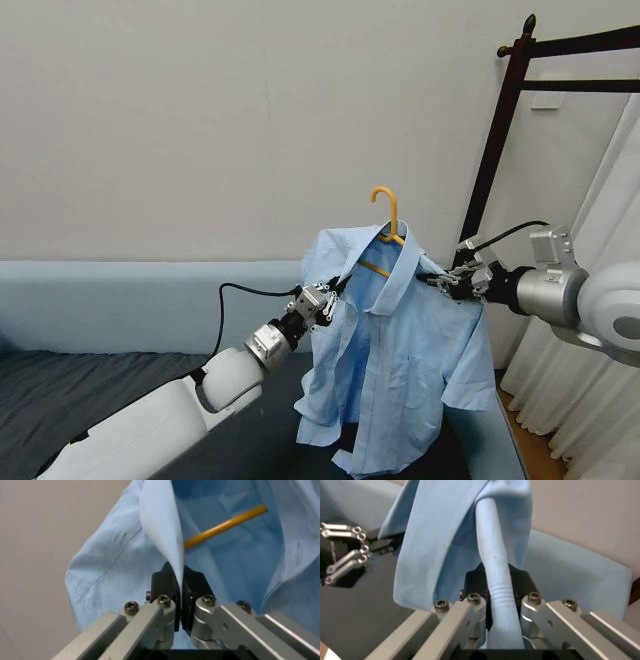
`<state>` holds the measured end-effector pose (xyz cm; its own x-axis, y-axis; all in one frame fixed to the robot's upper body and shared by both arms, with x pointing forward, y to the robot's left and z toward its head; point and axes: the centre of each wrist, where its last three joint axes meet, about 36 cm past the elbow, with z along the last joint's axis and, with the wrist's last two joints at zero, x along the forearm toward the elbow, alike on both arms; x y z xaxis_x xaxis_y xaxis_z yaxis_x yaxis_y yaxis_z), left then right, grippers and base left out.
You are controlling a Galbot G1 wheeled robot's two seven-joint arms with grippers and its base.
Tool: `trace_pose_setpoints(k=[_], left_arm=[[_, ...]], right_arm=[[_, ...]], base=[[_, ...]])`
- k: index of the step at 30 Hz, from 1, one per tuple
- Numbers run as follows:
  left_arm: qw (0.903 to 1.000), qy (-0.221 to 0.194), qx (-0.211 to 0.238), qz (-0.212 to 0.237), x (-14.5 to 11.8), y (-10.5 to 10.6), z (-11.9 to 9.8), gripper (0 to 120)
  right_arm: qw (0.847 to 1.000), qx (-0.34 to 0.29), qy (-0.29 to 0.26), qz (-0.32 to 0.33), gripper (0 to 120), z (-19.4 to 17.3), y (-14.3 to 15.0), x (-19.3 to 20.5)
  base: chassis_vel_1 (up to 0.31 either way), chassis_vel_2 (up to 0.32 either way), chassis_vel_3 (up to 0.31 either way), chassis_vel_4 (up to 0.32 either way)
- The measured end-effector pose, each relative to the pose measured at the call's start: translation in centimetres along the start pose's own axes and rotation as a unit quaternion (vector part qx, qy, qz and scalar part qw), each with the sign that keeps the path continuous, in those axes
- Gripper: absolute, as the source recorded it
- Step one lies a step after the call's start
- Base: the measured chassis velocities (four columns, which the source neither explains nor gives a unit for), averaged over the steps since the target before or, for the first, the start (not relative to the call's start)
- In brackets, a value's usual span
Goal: Pick up the clothes from the sofa and hang them on the clothes hanger.
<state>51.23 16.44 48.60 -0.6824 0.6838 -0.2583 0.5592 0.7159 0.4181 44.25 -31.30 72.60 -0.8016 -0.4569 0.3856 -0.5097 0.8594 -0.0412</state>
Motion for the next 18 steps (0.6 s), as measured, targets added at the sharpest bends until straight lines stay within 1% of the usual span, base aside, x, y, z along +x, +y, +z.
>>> trace_pose_setpoints(k=[3, 6, 9, 12, 13, 16, 17, 18], left_arm=[[0.9999, 0.005, 0.009, -0.008, 0.2, -0.7, 0.0, 0], [0.9997, 0.007, 0.022, -0.013, 0.3, -1.7, -0.5, 0], [0.9992, 0.011, 0.032, -0.022, 0.2, -2.1, -1.0, 0], [0.9981, 0.015, 0.045, -0.039, -0.3, -2.1, -2.2, 0], [0.9981, 0.015, 0.045, -0.039, -0.3, -2.1, -2.2, 0], [0.9961, 0.019, 0.060, -0.062, -1.2, -1.6, -4.1, 0], [0.9961, 0.019, 0.060, -0.062, -1.2, -1.6, -4.1, 0], [0.9952, 0.026, 0.064, -0.069, -1.6, -1.5, -4.9, 1]], right_arm=[[1.000, -0.010, -0.005, -0.003, 6, -0.4, 0.1, -0.1], [1.000, -0.021, -0.011, -0.003, 6, -0.9, 0.1, -0.3], [1.000, -0.026, -0.012, -0.002, 6, -1.0, 0.0, -0.3], [0.999, -0.032, -0.016, -0.001, 6, -1.6, -0.4, -0.1], [0.999, -0.032, -0.016, -0.001, 6, -1.6, -0.4, -0.1], [0.999, -0.035, -0.031, -0.001, 6, -3.0, -0.8, 0.6], [0.999, -0.035, -0.031, -0.001, 6, -3.0, -0.8, 0.6], [0.999, -0.036, -0.035, -0.001, 6, -3.3, -0.9, 0.7]], base=[[0.000, 0.000, 0.000, 0.000], [0.000, 0.000, 0.000, 0.000], [0.000, 0.000, 0.000, 0.000], [0.000, 0.000, 0.000, 0.000], [0.000, 0.000, 0.000, 0.000], [0.000, 0.000, 0.000, 0.000], [0.000, 0.000, 0.000, 0.000], [0.000, 0.000, 0.000, 0.000]])
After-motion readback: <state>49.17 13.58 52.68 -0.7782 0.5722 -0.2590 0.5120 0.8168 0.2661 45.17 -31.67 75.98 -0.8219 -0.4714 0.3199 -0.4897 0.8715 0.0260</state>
